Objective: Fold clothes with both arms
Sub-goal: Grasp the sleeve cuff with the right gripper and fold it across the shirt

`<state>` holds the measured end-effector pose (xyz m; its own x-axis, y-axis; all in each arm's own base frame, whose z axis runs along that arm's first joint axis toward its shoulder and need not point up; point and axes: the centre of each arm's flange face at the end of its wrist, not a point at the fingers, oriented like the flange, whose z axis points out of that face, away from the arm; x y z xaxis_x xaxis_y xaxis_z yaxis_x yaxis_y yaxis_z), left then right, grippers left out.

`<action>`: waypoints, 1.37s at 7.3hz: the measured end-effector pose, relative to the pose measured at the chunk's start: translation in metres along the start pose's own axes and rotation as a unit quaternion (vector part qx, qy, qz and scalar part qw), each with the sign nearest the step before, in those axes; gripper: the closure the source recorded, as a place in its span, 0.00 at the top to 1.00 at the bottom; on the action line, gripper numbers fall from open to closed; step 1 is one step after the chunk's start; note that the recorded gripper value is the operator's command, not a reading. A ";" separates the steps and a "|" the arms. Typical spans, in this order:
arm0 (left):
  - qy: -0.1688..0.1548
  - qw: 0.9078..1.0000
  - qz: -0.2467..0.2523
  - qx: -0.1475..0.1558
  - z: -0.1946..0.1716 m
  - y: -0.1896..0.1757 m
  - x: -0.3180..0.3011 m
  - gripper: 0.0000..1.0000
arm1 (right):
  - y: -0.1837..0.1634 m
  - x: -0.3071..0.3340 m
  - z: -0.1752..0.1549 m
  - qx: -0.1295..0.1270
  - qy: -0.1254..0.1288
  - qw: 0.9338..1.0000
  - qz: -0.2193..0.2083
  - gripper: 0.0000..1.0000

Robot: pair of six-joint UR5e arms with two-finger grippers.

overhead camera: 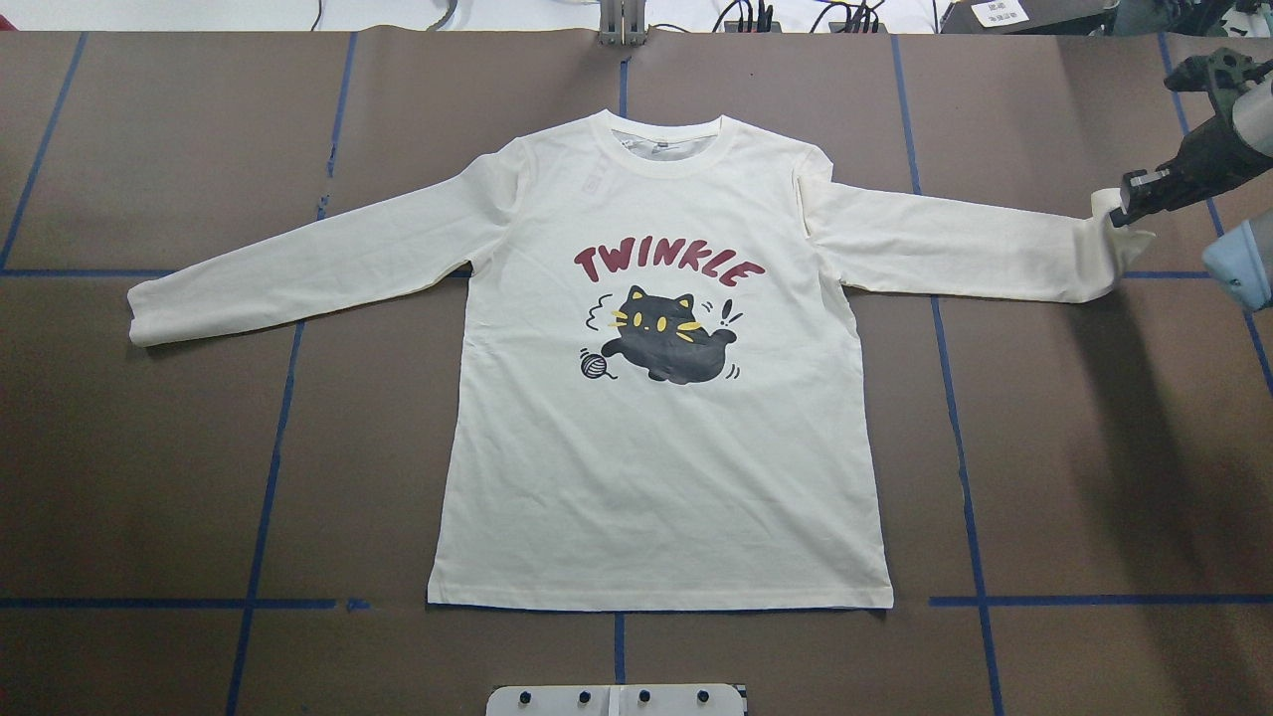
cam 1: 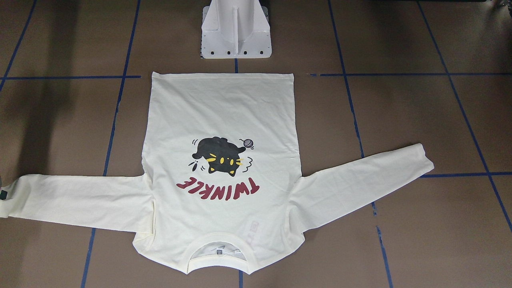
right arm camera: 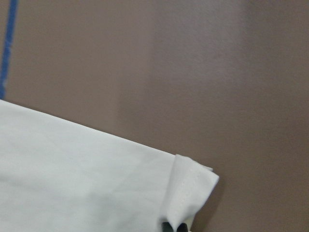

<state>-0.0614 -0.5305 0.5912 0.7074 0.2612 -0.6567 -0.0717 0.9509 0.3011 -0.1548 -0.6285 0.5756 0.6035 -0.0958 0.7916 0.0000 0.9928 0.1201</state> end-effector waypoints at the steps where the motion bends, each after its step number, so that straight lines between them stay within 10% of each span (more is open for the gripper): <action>1: 0.000 1.000 0.000 0.000 0.000 -0.001 0.000 1.00 | -0.007 -0.046 -0.021 0.011 -0.031 0.999 0.026 0.00; 6: -0.001 1.000 -0.001 -0.003 0.002 0.002 -0.003 1.00 | -0.061 -0.393 -0.079 0.067 -0.138 0.980 0.125 0.00; 10: -0.002 1.000 -0.005 -0.006 0.006 0.004 -0.006 1.00 | 0.023 -0.619 -0.052 0.121 -0.203 0.967 0.098 0.00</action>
<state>-0.0618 -0.5290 0.6006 0.7104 0.2517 -0.6573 -0.0740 0.9554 0.2858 -0.4874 -0.5425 0.0574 0.2103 0.0239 0.9773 -0.2987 0.9535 0.0410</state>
